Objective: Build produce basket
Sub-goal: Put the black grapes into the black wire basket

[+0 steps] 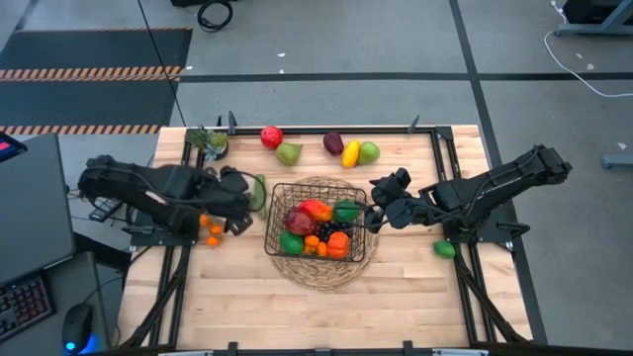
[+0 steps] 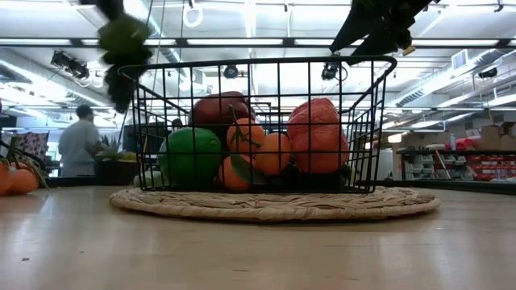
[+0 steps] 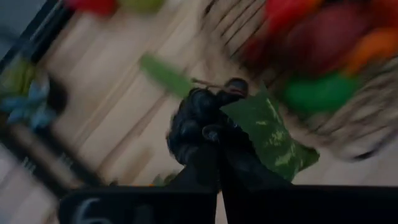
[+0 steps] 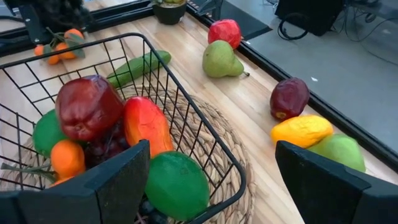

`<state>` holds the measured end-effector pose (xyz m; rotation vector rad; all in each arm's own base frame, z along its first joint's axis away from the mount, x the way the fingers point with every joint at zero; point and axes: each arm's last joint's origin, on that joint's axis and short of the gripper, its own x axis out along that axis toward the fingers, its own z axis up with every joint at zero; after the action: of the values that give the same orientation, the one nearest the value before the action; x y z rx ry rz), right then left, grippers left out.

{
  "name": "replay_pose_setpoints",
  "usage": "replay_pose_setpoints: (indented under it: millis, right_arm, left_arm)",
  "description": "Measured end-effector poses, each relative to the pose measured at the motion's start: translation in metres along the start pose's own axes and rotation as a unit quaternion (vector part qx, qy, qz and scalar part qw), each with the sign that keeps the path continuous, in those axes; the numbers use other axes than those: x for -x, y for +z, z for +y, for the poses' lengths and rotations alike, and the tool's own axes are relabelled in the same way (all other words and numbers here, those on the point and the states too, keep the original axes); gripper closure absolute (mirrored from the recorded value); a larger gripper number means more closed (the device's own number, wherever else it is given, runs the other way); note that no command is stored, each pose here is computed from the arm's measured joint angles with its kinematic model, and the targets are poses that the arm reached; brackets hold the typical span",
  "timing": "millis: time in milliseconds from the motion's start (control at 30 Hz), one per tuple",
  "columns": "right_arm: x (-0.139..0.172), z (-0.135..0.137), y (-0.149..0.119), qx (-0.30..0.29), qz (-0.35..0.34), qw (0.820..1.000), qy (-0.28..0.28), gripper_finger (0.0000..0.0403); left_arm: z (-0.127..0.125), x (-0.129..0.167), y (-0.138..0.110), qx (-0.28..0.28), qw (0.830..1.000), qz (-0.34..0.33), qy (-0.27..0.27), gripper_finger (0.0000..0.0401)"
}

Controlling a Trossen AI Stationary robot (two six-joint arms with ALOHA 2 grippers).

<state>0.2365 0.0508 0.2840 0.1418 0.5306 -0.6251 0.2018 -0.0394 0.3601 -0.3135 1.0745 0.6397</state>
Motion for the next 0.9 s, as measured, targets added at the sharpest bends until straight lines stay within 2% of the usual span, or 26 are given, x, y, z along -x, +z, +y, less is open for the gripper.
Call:
replay_pose_setpoints:
  millis: [167,267,367,467,600,767,900]
  right_arm:
    - [0.0,-0.001,0.001,0.001,-0.011,1.0,-0.017,0.0053]
    - [0.0,-0.001,0.001,0.002,-0.011,1.0,-0.018,0.0053]
    - [0.0,-0.001,0.001,0.002,-0.011,1.0,-0.018,0.0053]
    - [0.0,-0.001,0.001,0.002,-0.011,1.0,-0.018,0.0053]
    - [0.0,-0.001,0.001,0.002,-0.012,1.0,-0.019,0.0053]
    - [0.0,-0.001,0.0,0.002,-0.011,1.0,-0.019,0.0053]
    - [0.0,-0.001,0.0,0.004,-0.011,1.0,-0.018,0.0053]
  left_arm:
    - [-0.015,0.018,0.014,-0.014,0.993,-0.081,-0.086,0.0396]
    - [-0.023,0.02,0.017,-0.021,0.988,-0.103,-0.111,0.0396]
    - [-0.032,0.015,0.02,-0.043,0.987,-0.113,-0.107,0.0396]
    - [-0.042,0.004,0.023,-0.067,0.988,-0.12,-0.068,0.0396]
    - [-0.061,-0.019,0.027,-0.102,0.989,-0.097,-0.044,0.0396]
    - [-0.083,-0.043,0.026,-0.129,0.988,-0.031,-0.08,0.0386]
    - [-0.091,-0.054,0.024,-0.137,0.987,-0.007,-0.078,0.0367]
